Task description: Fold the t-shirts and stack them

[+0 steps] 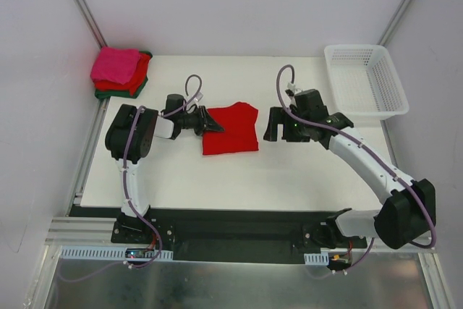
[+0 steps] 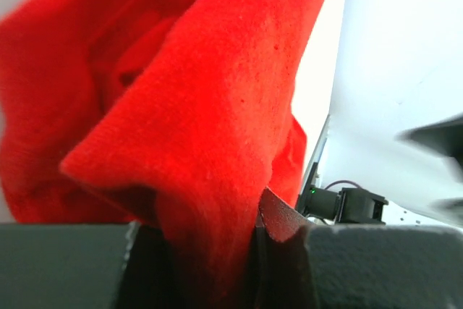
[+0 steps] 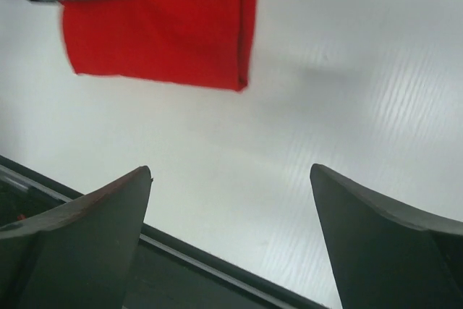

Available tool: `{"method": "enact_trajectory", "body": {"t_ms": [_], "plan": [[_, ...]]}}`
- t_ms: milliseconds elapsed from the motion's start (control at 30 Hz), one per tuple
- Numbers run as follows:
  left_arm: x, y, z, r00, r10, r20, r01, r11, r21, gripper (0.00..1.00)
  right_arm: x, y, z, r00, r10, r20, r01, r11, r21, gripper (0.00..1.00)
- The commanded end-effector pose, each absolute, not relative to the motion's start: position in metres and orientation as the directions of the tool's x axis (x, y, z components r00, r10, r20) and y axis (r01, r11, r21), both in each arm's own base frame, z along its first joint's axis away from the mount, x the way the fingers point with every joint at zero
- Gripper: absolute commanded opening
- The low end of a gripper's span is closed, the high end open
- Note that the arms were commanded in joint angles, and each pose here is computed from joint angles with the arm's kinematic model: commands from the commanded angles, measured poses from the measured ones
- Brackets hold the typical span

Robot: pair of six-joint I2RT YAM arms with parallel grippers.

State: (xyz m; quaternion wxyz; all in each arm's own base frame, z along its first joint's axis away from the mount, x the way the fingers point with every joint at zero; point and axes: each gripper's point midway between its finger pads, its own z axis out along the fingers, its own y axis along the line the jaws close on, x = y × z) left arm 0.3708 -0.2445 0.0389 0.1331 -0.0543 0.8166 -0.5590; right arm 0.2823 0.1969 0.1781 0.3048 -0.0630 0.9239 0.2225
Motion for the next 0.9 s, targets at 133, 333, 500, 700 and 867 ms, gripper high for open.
{"method": "enact_trajectory", "body": {"t_ms": [133, 333, 500, 700, 867], "plan": [[0.391, -0.271, 0.143, -0.895, -0.225, -0.386, 0.337, 0.226, -0.914, 0.0, 0.256, 0.179, 0.132, -0.874, -0.012, -0.486, -0.197, 0.923, 0.329, 0.96], [0.401, -0.282, 0.213, -0.828, -0.22, -0.516, 0.486, 0.178, -0.856, 0.0, 0.252, 0.179, 0.124, -0.883, -0.01, -0.47, -0.191, 0.921, 0.339, 0.96], [0.407, -0.284, 0.256, -0.772, -0.236, -0.59, 0.564, 0.174, -0.807, 0.0, 0.247, 0.178, 0.119, -0.89, -0.011, -0.456, -0.188, 0.92, 0.344, 0.96], [0.426, -0.274, 0.291, -0.691, -0.289, -0.663, 0.623, 0.228, -0.748, 0.0, 0.239, 0.177, 0.115, -0.895, -0.009, -0.447, -0.185, 0.918, 0.351, 0.96], [0.442, -0.253, 0.312, -0.639, -0.339, -0.69, 0.638, 0.268, -0.722, 0.0, 0.232, 0.173, 0.11, -0.898, -0.01, -0.44, -0.181, 0.919, 0.35, 0.96]]}}
